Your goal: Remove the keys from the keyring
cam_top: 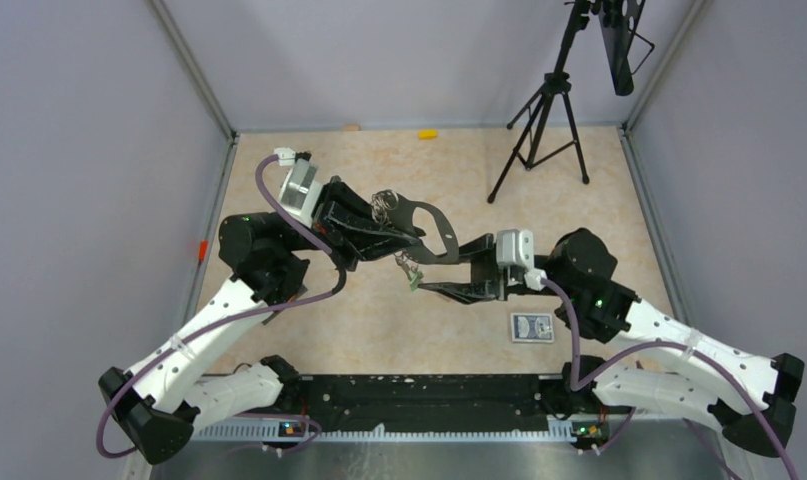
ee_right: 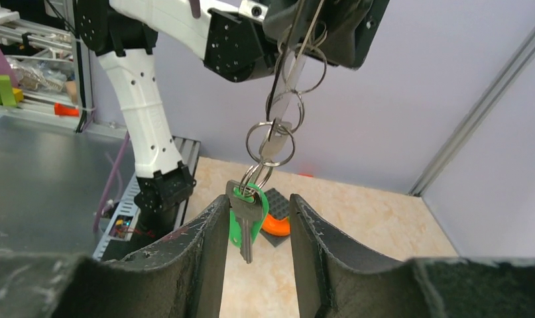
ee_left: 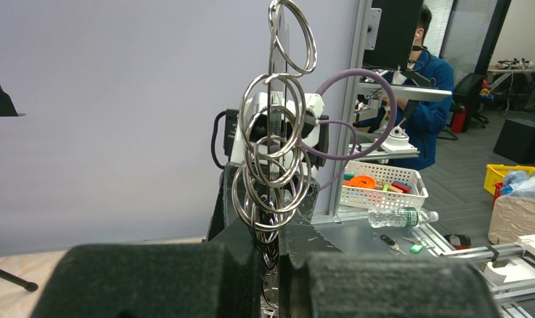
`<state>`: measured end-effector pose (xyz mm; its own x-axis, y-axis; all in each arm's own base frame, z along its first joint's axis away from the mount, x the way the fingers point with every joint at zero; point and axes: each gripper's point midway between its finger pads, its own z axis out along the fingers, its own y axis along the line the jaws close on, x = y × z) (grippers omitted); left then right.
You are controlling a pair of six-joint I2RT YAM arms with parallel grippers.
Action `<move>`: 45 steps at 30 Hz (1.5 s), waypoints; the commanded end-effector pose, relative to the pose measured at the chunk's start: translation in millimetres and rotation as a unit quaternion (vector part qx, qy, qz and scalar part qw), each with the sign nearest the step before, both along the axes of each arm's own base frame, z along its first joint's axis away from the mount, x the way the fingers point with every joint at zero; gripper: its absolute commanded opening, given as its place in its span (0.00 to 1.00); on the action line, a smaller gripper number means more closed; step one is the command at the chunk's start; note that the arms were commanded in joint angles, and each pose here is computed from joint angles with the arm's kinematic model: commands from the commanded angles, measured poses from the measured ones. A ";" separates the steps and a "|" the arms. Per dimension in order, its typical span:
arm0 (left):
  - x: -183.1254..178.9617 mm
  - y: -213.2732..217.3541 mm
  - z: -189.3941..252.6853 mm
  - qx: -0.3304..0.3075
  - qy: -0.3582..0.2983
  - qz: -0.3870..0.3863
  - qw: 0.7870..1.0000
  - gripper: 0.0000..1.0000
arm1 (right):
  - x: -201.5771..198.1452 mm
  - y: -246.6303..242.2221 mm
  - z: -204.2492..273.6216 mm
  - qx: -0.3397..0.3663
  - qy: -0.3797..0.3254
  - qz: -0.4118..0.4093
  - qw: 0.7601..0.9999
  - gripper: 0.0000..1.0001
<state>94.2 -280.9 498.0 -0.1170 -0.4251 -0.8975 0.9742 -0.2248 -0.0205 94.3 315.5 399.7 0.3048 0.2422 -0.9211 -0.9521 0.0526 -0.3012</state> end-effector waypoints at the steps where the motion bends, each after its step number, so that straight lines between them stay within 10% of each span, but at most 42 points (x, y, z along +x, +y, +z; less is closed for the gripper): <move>1: -5.5 4.7 10.3 -0.018 -0.017 -0.003 1.000 0.00 | -1.6 -0.6 14.3 0.004 -0.020 0.005 1.000 0.38; 21: -4.7 3.9 11.1 -0.020 -0.015 -0.006 1.000 0.00 | -3.4 5.1 12.9 0.006 -0.019 0.020 1.000 0.35; 45: -2.6 5.3 11.0 -0.023 -0.015 0.008 1.000 0.00 | -7.9 -10.9 16.6 0.016 -0.018 0.004 1.000 0.07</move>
<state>96.2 -282.9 497.1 -0.1351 -0.4224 -0.8963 0.9719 -0.2325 -0.0369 89.7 314.9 394.7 0.3030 0.2300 -0.9248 -0.9518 0.0246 -0.3057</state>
